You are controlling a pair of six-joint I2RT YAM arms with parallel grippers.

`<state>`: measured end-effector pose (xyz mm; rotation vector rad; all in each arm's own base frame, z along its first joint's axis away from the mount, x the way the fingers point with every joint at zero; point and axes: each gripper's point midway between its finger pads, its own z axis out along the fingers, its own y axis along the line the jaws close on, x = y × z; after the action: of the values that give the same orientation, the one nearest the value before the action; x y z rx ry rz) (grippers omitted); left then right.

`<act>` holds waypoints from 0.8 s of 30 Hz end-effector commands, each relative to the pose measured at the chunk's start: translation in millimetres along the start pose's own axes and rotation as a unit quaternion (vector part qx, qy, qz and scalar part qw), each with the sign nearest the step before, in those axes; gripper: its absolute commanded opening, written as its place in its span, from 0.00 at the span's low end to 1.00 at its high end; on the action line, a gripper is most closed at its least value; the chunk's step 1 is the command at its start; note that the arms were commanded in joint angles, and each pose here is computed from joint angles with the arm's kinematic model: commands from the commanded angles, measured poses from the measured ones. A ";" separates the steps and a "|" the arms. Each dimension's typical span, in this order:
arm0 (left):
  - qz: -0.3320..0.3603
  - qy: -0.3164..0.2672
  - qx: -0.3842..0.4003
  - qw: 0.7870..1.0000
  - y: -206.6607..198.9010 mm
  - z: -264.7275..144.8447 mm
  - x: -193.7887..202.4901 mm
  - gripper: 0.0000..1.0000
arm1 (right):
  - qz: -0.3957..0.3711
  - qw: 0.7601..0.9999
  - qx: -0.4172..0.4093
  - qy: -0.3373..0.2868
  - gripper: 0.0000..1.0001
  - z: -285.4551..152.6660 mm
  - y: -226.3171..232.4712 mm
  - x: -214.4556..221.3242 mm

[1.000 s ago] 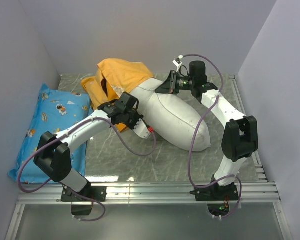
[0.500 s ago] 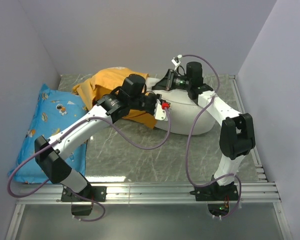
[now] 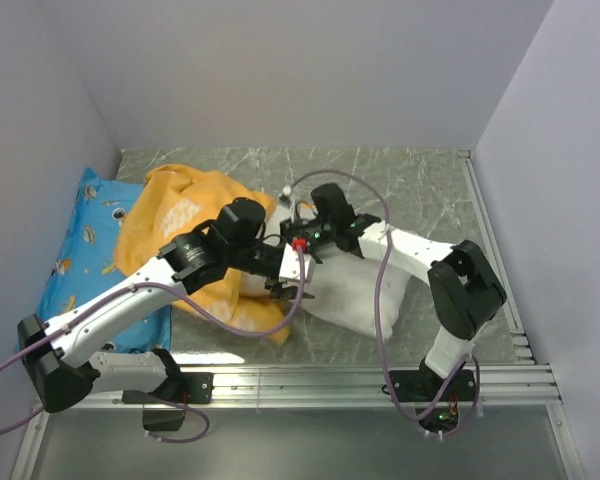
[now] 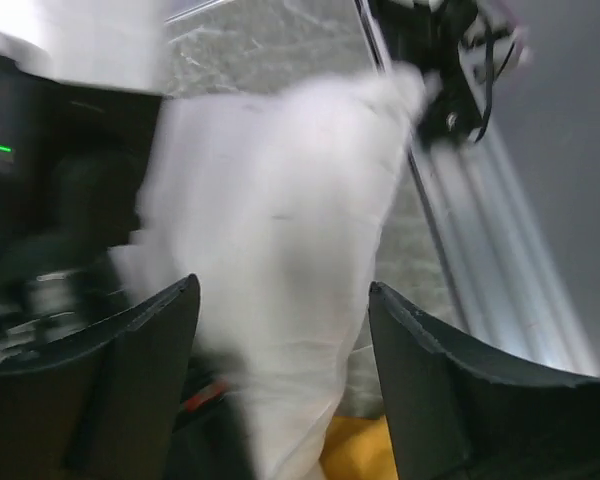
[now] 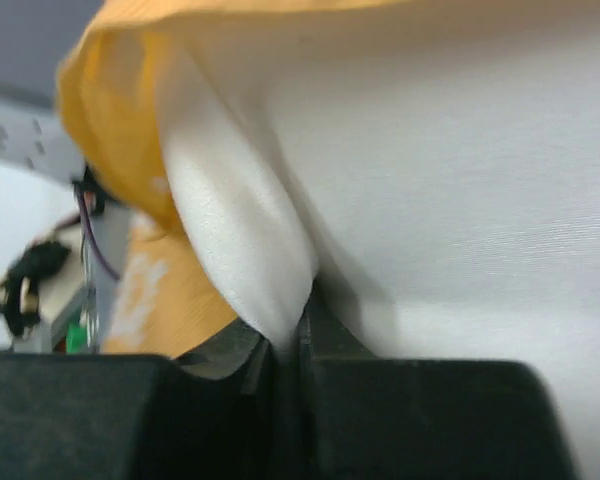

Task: Put the pillow into the pillowcase

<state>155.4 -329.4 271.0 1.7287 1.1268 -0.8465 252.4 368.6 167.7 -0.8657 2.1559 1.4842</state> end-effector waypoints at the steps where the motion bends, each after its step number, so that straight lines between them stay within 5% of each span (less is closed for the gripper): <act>1: -0.113 -0.065 -0.044 0.991 17.8 -40.5 -72.7 0.75 | 0.007 0.997 0.020 0.068 0.33 -4.5 -19.2 53.9; 3: -0.194 -0.069 -0.095 0.974 47.8 -68.9 -67.2 0.79 | -0.012 0.997 0.026 0.075 0.50 -23.2 -5.1 51.0; 4: -0.211 -0.073 -0.123 0.967 63.0 -83.6 -67.9 0.80 | -0.033 0.997 0.029 0.063 0.67 -32.3 2.6 36.9; 7: -0.280 -0.062 -0.193 0.939 108.3 -124.2 -34.0 0.83 | -0.085 0.996 0.035 0.015 0.82 -77.1 30.6 -3.0; 11: -0.308 0.022 -0.238 0.921 164.1 -121.8 38.1 0.86 | -0.106 0.990 0.072 -0.057 0.82 -128.7 36.5 -53.9; 13: -0.285 0.053 -0.251 0.924 186.5 -120.7 56.8 0.89 | -0.122 0.978 0.152 -0.075 0.82 -148.1 5.1 -73.1; 14: -0.291 0.075 -0.257 0.919 201.7 -112.1 83.5 0.99 | -0.110 0.974 0.185 -0.070 0.82 -149.0 -17.4 -75.4; 16: -0.287 0.077 -0.278 0.913 229.6 -110.3 89.7 0.99 | -0.092 0.960 0.257 -0.069 0.84 -159.7 -53.5 -80.3; 21: -0.284 0.134 -0.265 0.912 264.6 -74.4 148.5 0.99 | -0.038 0.954 0.297 -0.007 0.87 -148.5 -107.8 -46.3; 24: -0.324 0.153 -0.158 0.920 230.9 -44.1 178.2 0.99 | -0.015 0.971 0.235 0.051 0.81 -120.6 -106.1 -7.6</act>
<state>458.9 -263.4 195.0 1.0825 2.0340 -0.6509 364.4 231.3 173.6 -0.7195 2.2977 0.8256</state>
